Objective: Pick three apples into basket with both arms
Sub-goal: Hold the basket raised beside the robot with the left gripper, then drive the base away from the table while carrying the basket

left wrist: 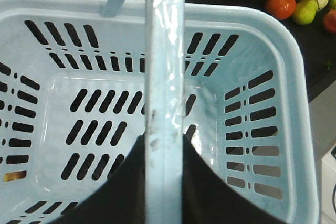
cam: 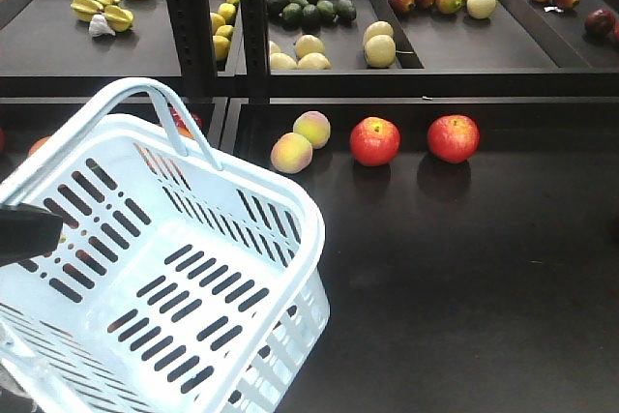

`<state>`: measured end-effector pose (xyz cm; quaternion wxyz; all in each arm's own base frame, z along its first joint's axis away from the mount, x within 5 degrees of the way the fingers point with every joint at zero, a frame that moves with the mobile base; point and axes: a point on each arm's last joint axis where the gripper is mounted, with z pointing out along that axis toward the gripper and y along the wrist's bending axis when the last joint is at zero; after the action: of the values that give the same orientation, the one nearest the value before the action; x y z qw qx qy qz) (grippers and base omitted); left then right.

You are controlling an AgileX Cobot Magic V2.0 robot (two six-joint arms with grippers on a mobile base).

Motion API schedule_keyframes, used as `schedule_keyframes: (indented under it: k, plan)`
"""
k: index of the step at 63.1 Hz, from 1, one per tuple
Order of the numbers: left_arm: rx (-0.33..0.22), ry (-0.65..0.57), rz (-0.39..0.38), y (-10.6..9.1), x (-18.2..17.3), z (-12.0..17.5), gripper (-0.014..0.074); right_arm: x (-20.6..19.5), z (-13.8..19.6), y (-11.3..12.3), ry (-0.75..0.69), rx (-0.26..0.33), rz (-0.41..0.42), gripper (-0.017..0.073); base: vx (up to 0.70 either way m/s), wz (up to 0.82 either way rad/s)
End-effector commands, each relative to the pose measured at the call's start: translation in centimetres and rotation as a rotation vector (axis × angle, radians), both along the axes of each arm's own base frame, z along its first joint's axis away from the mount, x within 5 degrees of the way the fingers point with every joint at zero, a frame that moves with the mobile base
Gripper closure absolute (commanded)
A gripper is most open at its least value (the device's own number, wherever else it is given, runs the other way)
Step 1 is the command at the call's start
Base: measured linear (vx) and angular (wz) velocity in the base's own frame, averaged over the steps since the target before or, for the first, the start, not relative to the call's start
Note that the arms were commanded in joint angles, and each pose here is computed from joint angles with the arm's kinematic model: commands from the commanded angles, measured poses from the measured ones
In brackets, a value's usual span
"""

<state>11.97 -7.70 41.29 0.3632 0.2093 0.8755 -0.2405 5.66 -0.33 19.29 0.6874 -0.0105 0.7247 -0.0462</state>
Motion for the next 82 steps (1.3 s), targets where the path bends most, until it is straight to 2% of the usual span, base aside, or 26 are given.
schedule_keyframes:
  k: [1, 42, 82]
  plan:
    - [-0.084, -0.077, 0.016, -0.18, -0.06, 1.49, 0.0601, -0.02, 0.43, 0.02, -0.072, -0.018, 0.0, 0.0563, 0.0, 0.0]
    - [-0.084, -0.077, 0.016, -0.18, -0.06, 1.49, 0.0601, -0.02, 0.43, 0.02, -0.072, -0.018, 0.0, 0.0563, -0.02, 0.07]
    - [-0.084, -0.077, 0.016, -0.18, -0.06, 1.49, 0.0601, -0.02, 0.43, 0.02, -0.072, -0.018, 0.0, 0.0563, -0.08, 0.31]
